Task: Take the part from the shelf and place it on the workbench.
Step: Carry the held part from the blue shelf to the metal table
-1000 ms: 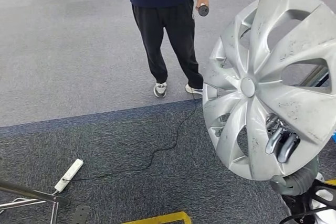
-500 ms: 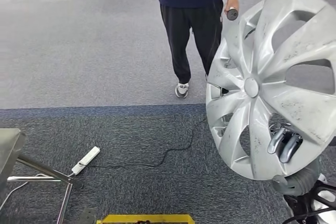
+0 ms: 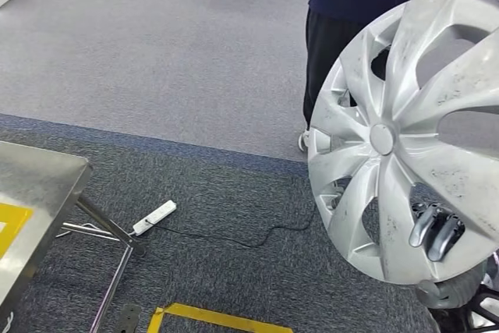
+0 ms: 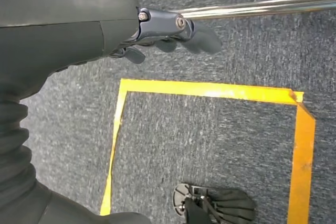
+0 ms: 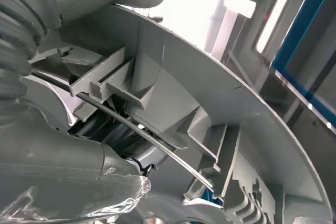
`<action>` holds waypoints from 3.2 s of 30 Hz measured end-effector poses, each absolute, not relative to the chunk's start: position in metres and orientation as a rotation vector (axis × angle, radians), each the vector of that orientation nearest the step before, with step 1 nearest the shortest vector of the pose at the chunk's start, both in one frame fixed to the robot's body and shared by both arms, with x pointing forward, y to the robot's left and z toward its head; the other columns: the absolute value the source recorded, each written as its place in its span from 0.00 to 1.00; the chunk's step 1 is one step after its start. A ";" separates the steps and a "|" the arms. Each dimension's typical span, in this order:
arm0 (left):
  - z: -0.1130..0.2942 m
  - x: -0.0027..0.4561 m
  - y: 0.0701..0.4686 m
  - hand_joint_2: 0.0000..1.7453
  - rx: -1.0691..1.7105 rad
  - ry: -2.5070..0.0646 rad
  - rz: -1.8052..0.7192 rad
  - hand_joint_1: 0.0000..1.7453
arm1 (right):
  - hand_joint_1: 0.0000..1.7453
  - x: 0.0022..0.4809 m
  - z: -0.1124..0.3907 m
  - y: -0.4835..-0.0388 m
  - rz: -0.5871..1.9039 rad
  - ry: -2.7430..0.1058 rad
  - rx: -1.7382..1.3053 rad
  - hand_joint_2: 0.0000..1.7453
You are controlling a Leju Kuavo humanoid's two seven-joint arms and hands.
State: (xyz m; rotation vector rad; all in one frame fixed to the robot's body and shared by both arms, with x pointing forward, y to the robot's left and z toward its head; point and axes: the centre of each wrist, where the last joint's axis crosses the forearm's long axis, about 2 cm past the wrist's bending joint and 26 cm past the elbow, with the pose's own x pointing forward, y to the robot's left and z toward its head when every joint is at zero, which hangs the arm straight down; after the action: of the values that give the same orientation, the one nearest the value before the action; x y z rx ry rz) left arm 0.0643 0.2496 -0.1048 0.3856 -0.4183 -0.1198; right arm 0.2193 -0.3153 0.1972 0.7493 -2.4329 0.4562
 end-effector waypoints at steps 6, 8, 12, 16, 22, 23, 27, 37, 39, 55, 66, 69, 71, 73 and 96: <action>-0.105 0.064 0.250 1.00 0.386 -0.419 -0.120 0.00 | 1.00 0.218 0.196 -0.315 0.454 -2.431 0.749 1.00; -0.105 0.064 0.250 1.00 0.387 -0.418 -0.120 0.00 | 1.00 0.218 0.197 -0.316 0.454 -2.433 0.748 1.00; -0.105 0.064 0.250 1.00 0.387 -0.418 -0.120 0.00 | 1.00 0.219 0.198 -0.317 0.455 -2.440 0.741 1.00; -0.105 0.065 0.249 1.00 0.377 -0.426 -0.121 0.00 | 1.00 0.219 0.198 -0.318 0.459 -2.438 0.739 1.00; -0.105 0.066 0.249 1.00 0.378 -0.428 -0.121 0.00 | 1.00 0.218 0.197 -0.319 0.452 -2.439 0.727 1.00; -0.105 0.066 0.249 1.00 0.377 -0.428 -0.121 0.00 | 1.00 0.218 0.197 -0.319 0.451 -2.440 0.725 1.00; -0.105 0.064 0.249 1.00 0.378 -0.425 -0.122 0.00 | 1.00 0.218 0.197 -0.320 0.450 -2.440 0.722 1.00; -0.105 0.064 0.250 1.00 0.379 -0.424 -0.125 0.00 | 1.00 0.215 0.195 -0.321 0.440 -2.434 0.713 1.00; -0.105 0.061 0.250 1.00 0.380 -0.419 -0.128 0.00 | 1.00 0.214 0.193 -0.322 0.438 -2.429 0.709 1.00; -0.106 0.060 0.253 1.00 0.385 -0.413 -0.142 0.00 | 1.00 0.209 0.189 -0.327 0.405 -2.427 0.665 1.00; -0.106 0.059 0.252 1.00 0.375 -0.412 -0.142 0.00 | 1.00 0.207 0.188 -0.330 0.400 -2.423 0.650 1.00; -0.106 0.059 0.253 1.00 0.379 -0.407 -0.142 0.00 | 1.00 0.207 0.188 -0.330 0.399 -2.420 0.647 1.00; -0.106 0.056 0.254 1.00 0.382 -0.396 -0.144 0.00 | 1.00 0.207 0.188 -0.330 0.397 -2.419 0.645 1.00; -0.106 0.056 0.254 1.00 0.383 -0.393 -0.148 0.00 | 1.00 0.206 0.187 -0.331 0.394 -2.418 0.642 1.00; -0.106 0.058 0.253 1.00 0.384 -0.395 -0.166 0.00 | 1.00 0.203 0.184 -0.332 0.389 -2.402 0.629 1.00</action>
State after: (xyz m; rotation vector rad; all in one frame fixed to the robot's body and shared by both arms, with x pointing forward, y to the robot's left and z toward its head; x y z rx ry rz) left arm 0.0578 0.2529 -0.1060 0.3836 -0.3953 -0.1663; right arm 0.2031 -0.3315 0.1842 0.6289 -2.4017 0.3888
